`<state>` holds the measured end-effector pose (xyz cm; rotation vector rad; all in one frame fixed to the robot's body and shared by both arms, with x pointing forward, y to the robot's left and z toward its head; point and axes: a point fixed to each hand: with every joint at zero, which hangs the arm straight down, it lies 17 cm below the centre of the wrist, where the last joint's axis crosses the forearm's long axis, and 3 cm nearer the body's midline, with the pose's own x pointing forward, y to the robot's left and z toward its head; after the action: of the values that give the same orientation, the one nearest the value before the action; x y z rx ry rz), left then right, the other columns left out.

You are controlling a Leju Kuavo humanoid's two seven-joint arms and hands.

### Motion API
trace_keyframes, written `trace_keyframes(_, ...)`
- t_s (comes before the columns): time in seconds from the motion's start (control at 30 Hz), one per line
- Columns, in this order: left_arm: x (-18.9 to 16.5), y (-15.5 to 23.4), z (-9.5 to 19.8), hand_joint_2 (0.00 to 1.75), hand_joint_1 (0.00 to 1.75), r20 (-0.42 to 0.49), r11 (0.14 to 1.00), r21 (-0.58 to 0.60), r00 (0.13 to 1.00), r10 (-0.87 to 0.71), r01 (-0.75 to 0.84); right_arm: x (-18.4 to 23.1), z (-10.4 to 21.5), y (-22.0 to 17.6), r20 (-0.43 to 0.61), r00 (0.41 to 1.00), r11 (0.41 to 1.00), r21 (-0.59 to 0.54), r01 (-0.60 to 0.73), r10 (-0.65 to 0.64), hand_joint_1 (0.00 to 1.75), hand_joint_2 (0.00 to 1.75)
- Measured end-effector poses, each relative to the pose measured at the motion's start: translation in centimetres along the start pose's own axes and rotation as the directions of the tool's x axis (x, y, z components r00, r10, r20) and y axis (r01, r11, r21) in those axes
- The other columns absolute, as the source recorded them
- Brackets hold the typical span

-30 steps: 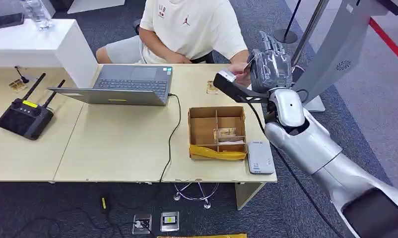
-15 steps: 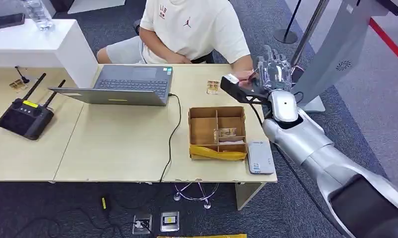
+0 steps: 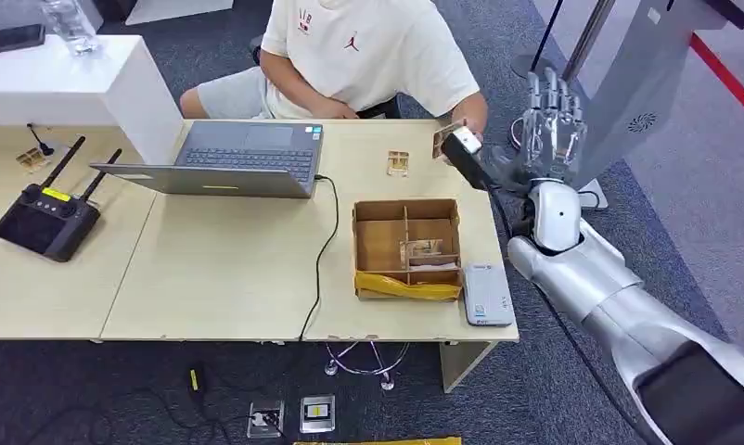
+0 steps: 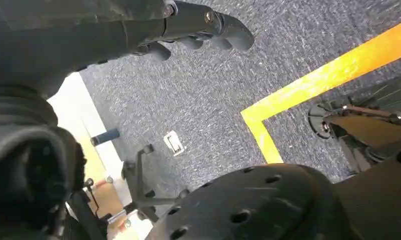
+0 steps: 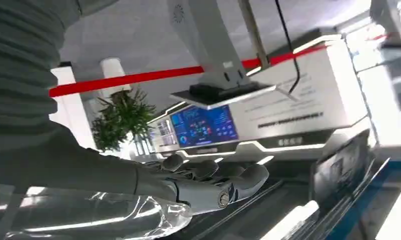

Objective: Pass the card to the sensor for recognition and then transmit it.

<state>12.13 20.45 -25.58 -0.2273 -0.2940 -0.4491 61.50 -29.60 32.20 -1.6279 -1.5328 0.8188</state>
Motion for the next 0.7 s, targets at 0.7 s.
trace_keyframes(0.7, -1.5, -0.5, 0.1, 0.0, 0.0, 0.048, 0.997, 0.016, 0.996, 0.08, -0.081, -17.0, 11.8, -13.7, 0.081, 0.988, 0.882, -0.445, 0.155, -0.133, 0.0, 1.75)
